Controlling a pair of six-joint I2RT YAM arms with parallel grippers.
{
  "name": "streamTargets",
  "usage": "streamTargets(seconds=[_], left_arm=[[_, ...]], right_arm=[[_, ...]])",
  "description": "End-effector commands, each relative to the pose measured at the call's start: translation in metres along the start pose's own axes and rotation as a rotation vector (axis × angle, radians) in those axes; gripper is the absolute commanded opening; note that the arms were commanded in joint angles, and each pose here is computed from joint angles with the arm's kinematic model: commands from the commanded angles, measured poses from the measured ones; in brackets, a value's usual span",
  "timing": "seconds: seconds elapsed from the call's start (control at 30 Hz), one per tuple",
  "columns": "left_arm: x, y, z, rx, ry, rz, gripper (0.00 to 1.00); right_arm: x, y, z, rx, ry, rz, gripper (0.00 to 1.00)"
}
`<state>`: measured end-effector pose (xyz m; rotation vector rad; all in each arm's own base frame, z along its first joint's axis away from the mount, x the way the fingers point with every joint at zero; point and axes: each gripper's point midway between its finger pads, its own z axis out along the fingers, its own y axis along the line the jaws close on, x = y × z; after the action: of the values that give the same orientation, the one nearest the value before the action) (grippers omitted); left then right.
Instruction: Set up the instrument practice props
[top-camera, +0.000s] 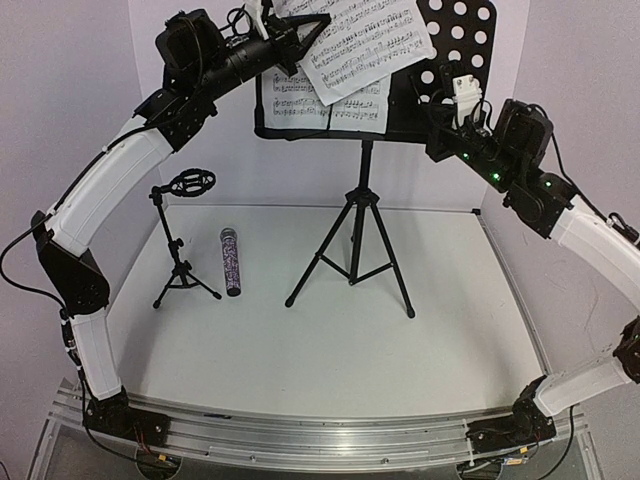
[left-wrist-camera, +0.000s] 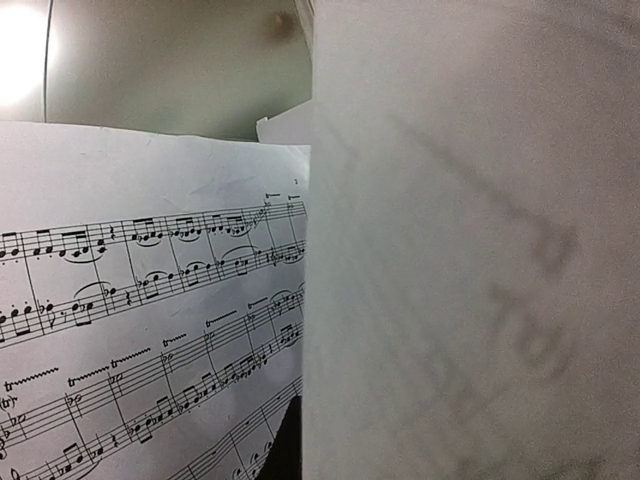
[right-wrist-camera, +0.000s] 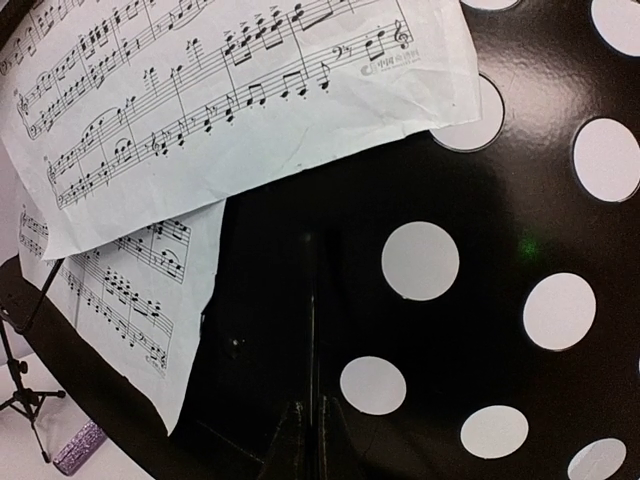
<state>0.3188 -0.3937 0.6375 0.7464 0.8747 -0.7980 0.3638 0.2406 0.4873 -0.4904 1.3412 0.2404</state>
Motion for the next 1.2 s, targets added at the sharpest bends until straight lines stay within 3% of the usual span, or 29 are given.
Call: streamTargets(seconds=[0.0,0.27,0.57,0.83,1.07,1.17], left_arm=[[-0.023,0.002,-0.007,-0.021,-0.053,0.056,0.0],[-0.006,0.001,-0.005,-0.015,-0.02,0.056,0.0],[-0.012,-0.007,-0.004,0.032,-0.049,0.105,0.0],[0.039,-0.032,-0.004,0.185,0.099,0.125,0.0],[0.045,-0.038,0.003,0.23,0.075,0.141,0.0],[0.04,-0.04,0.005,0.248,0.039,0.164,0.0]], right_arm=[[-0.036,-0.004,-0.008,-0.016,-0.146,0.068,0.0],[-0.04,-0.001,-0.012,-0.051,-0.213,0.085,0.0],[-0.038,-0.005,-0.011,-0.04,-0.225,0.103,0.0],[-0.035,0.004,-0.005,-0.081,-0.22,0.086,0.0],[-0.031,0.012,-0.003,-0.123,-0.197,0.07,0.0],[-0.032,0.011,-0.005,-0.123,-0.198,0.069,0.13]])
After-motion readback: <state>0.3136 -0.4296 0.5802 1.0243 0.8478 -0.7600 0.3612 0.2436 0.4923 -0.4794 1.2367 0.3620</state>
